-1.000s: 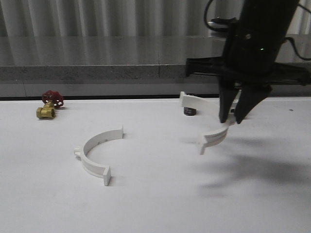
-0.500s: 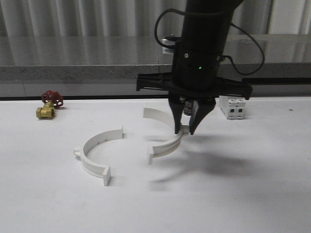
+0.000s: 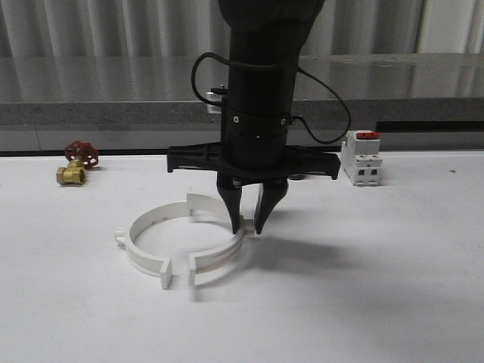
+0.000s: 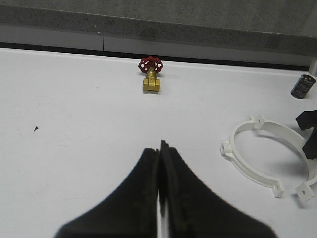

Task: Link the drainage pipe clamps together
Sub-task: 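Press the held clamp half against the first half's ends with the right gripper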

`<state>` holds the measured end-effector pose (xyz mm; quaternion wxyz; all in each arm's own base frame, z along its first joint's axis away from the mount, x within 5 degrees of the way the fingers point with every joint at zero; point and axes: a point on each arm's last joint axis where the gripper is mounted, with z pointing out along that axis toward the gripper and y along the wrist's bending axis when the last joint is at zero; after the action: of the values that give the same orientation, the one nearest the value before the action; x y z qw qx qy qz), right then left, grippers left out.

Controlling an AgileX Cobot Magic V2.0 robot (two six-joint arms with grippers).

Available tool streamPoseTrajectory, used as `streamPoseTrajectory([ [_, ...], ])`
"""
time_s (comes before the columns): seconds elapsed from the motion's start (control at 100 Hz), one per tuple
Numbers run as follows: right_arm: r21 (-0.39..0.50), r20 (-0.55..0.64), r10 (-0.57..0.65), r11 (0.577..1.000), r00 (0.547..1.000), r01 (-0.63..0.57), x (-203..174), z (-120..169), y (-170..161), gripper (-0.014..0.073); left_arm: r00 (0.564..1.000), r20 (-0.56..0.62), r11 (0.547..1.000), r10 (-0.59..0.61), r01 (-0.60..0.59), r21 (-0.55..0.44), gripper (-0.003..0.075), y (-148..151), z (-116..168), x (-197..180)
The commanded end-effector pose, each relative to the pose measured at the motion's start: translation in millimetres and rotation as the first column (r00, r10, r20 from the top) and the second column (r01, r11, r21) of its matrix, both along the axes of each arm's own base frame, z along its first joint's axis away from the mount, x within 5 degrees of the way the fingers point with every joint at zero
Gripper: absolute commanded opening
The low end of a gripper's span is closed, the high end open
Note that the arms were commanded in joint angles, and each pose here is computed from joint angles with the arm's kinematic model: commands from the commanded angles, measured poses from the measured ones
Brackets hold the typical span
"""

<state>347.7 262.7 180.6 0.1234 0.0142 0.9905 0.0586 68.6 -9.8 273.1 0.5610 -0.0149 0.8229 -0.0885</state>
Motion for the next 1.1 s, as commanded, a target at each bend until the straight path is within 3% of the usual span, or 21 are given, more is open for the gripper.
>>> streamPoseTrajectory([
  [0.0,0.038,0.087,-0.004,0.999,0.996,0.000,2.9,32.9,-1.2,-0.0055,0.995,0.097,1.000,0.002,-0.001,-0.014,-0.0020,-0.2,15.5,1.9],
  [0.47,0.005,0.103,-0.029,1.000,0.994,0.029,4.6,33.0,-5.0,-0.0055,0.995,0.097,1.000,0.002,-0.001,-0.014,-0.0020,-0.2,15.5,1.9],
  [1.09,0.085,0.087,-0.102,0.992,0.991,0.095,9.7,18.6,4.1,-0.0055,0.995,0.097,1.000,0.002,-0.001,-0.014,-0.0020,-0.2,15.5,1.9],
])
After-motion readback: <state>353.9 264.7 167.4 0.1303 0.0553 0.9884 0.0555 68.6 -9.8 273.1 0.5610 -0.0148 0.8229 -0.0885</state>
